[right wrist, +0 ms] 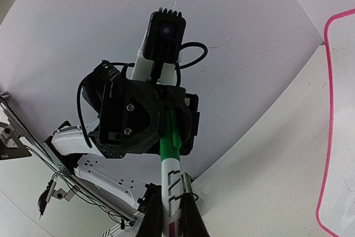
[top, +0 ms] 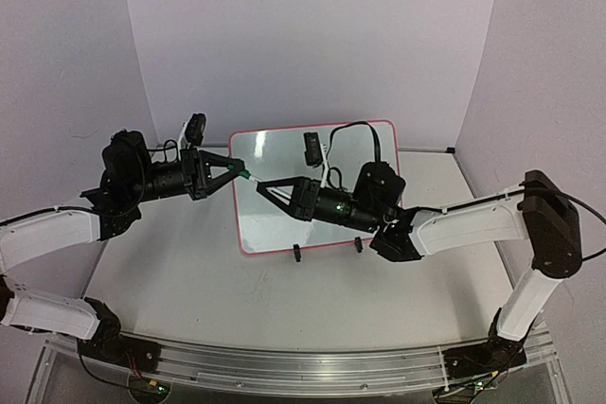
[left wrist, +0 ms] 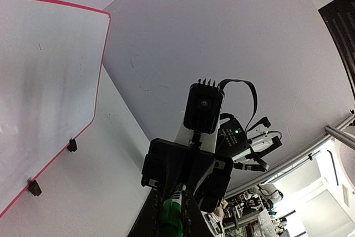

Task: Write a sentence on the whiteboard
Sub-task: Open the pen cap from the whiteboard marker, then place the pen cap at the center of the board.

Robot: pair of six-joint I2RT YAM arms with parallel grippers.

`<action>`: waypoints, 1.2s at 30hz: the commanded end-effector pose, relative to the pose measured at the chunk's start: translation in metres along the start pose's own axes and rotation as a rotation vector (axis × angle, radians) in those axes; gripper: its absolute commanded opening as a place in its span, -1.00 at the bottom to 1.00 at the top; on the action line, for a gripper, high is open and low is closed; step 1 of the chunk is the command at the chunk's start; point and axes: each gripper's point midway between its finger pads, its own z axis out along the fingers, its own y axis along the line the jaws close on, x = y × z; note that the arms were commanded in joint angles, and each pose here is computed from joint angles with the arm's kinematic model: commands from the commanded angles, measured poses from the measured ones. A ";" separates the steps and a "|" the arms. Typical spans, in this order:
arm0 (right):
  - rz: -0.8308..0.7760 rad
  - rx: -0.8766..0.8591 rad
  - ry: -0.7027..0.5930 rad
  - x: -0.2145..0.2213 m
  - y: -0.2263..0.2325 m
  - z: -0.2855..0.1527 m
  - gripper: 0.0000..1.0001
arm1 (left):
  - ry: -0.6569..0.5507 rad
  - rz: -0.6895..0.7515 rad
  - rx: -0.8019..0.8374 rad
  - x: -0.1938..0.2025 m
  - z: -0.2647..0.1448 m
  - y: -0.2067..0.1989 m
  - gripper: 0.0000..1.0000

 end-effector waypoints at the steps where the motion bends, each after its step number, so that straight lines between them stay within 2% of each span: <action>1: -0.040 -0.069 -0.073 -0.020 0.030 -0.012 -1.00 | -0.165 0.041 -0.039 -0.044 -0.029 -0.005 -1.00; 7: -0.009 -0.006 -0.011 0.002 0.014 -0.024 -1.00 | -0.228 0.106 -0.079 -0.066 -0.053 -0.022 -1.00; 11: -0.041 0.048 -0.004 0.000 0.015 -0.038 -1.00 | -0.235 0.132 -0.140 -0.066 -0.059 -0.017 -1.00; 16: -0.107 0.158 -0.016 -0.009 0.011 -0.056 -1.00 | -0.190 0.039 -0.334 -0.040 -0.064 0.048 -1.00; 18: -0.120 0.225 -0.006 -0.011 0.002 -0.065 -1.00 | -0.145 -0.038 -0.429 -0.018 -0.067 0.086 -1.00; 22: -0.144 0.291 -0.011 -0.021 -0.004 -0.079 -1.00 | -0.050 -0.188 -0.504 0.033 -0.066 0.139 -1.00; 29: -0.170 0.370 0.007 -0.022 -0.014 -0.092 -1.00 | 0.087 -0.281 -0.697 0.094 -0.075 0.188 -1.00; 36: -0.173 0.398 0.058 -0.014 -0.023 -0.086 -1.00 | 0.203 -0.355 -0.781 0.133 -0.075 0.221 -1.00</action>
